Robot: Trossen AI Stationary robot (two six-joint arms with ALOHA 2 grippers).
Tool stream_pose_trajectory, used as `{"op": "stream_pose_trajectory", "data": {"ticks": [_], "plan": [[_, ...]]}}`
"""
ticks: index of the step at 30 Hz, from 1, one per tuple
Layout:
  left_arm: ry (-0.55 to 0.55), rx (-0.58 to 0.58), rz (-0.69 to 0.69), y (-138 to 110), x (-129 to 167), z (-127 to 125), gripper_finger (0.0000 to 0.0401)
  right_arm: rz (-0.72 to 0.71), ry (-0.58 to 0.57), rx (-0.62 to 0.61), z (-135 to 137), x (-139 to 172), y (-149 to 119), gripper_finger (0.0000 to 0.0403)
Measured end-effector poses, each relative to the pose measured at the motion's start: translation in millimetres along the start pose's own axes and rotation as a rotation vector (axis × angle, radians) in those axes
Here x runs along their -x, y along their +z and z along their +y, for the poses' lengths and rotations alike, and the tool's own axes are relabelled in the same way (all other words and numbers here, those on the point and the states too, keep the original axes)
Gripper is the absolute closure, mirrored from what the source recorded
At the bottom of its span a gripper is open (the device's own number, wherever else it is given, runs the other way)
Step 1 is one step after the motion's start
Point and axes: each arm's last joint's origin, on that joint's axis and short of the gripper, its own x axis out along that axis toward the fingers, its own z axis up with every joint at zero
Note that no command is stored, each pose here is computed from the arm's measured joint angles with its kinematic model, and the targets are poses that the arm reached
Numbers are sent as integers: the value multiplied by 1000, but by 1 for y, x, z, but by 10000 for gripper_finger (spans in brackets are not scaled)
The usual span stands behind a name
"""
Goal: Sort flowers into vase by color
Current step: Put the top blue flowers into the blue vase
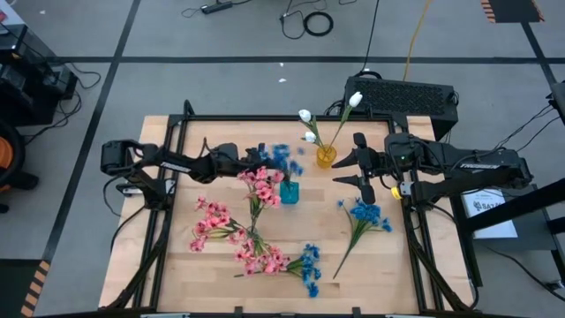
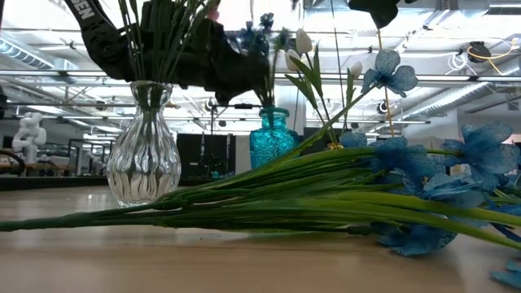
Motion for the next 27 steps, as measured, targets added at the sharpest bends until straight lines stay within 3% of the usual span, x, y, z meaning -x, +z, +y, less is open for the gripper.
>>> {"op": "stream_pose_trajectory", "data": {"ticks": [9, 16, 21, 27], "plan": [[26, 21, 49, -1, 5, 9, 157, 4, 0, 0, 0, 0, 0, 237], [39, 42, 121, 14, 21, 3, 147, 17, 1, 0, 0, 0, -2, 237], [144, 37, 253, 15, 37, 0, 147, 17, 1, 2, 0, 0, -2, 237], [245, 19, 291, 29, 58, -6, 147, 16, 0, -1, 0, 0, -2, 237]]}}
